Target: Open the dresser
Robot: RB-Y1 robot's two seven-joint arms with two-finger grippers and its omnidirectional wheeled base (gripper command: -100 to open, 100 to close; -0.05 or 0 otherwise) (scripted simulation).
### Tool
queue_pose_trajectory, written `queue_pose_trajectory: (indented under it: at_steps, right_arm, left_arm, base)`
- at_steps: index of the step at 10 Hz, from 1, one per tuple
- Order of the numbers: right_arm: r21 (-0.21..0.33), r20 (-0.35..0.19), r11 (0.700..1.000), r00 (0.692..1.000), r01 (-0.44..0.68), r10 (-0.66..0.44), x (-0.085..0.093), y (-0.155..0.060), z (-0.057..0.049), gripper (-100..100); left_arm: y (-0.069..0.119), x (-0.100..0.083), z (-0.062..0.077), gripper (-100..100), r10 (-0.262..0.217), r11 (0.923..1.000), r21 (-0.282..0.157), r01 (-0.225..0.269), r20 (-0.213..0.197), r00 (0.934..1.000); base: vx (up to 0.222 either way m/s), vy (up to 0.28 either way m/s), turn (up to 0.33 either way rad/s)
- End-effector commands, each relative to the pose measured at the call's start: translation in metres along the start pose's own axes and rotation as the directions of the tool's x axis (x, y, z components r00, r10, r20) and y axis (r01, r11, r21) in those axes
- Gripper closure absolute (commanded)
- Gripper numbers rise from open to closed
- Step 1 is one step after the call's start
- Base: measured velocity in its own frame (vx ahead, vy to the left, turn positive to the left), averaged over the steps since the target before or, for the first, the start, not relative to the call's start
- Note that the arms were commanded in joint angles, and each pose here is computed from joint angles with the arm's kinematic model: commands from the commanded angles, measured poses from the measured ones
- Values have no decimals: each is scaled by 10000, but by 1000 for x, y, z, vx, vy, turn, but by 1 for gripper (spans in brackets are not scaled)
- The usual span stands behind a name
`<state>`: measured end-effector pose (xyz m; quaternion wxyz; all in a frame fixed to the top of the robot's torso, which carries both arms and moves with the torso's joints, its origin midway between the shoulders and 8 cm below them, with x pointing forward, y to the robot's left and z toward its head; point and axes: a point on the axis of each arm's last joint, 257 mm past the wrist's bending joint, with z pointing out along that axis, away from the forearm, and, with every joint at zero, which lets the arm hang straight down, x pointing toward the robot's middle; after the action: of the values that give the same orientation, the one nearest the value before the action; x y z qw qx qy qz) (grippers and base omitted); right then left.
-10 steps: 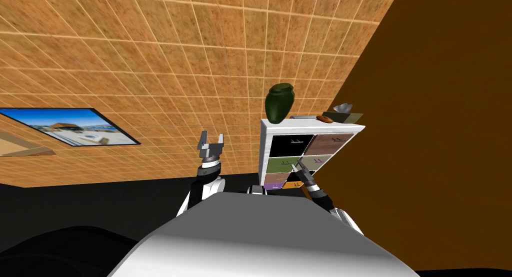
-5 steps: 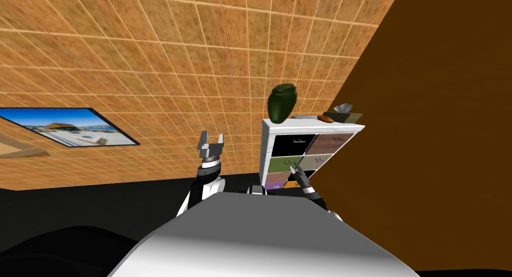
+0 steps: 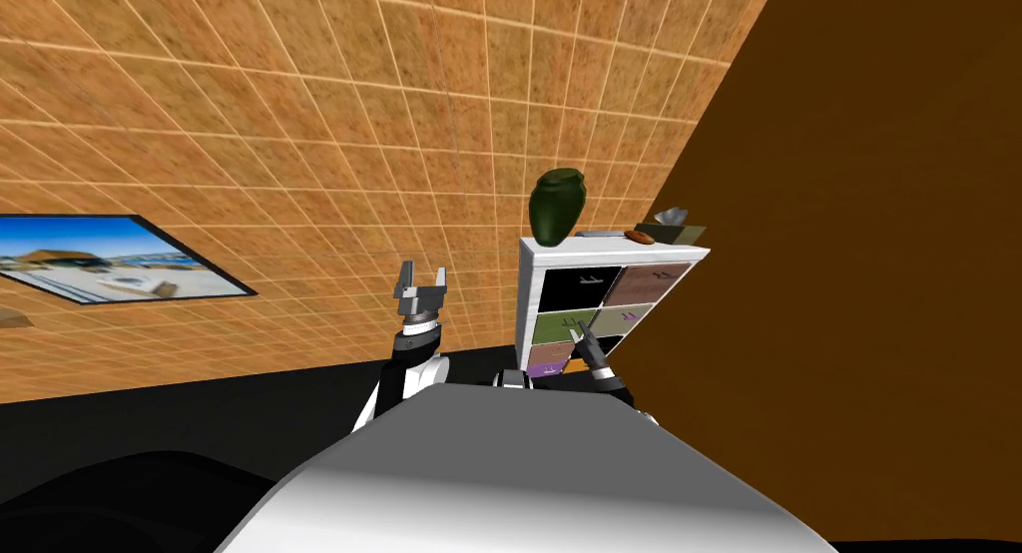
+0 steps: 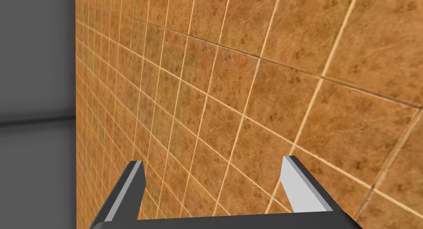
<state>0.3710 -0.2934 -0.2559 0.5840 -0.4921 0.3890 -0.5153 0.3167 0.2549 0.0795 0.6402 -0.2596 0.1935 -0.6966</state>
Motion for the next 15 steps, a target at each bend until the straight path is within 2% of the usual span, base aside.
queue_pose_trajectory:
  at_steps: [1, 6, 7, 8, 15]
  right_arm:
    - [-9, 275, 10000, 9996, -73, 73, -19, 0, 15, -100]
    - [31, 815, 9999, 9965, -163, 160, -58, -3, 42, -100]
    - [35, 757, 9999, 9970, -162, 159, -53, -1, 39, -100]
    - [3, 492, 9999, 9987, -114, 113, -34, -1, 26, 100]
    - [-21, -265, 10000, 9996, 60, -61, 18, 0, -16, 100]
  left_arm:
    - [0, 0, 0, 0, 0, 10000, 0, 0, 0, 10000]
    - [0, 0, 0, 0, -1, 10000, 0, 1, 0, 10000]
    - [0, 0, 0, 0, -1, 10000, 0, 1, 0, 10000]
    - [0, 0, 0, 0, -2, 10000, 1, 2, 0, 10000]
    - [0, 0, 0, 0, -2, 10000, 1, 2, 0, 10000]
  base:
    - [19, -42, -94]
    - [16, -33, -109]
    - [10, -15, -15]
    - [-16, 35, 215]
    - [-18, 39, 120]
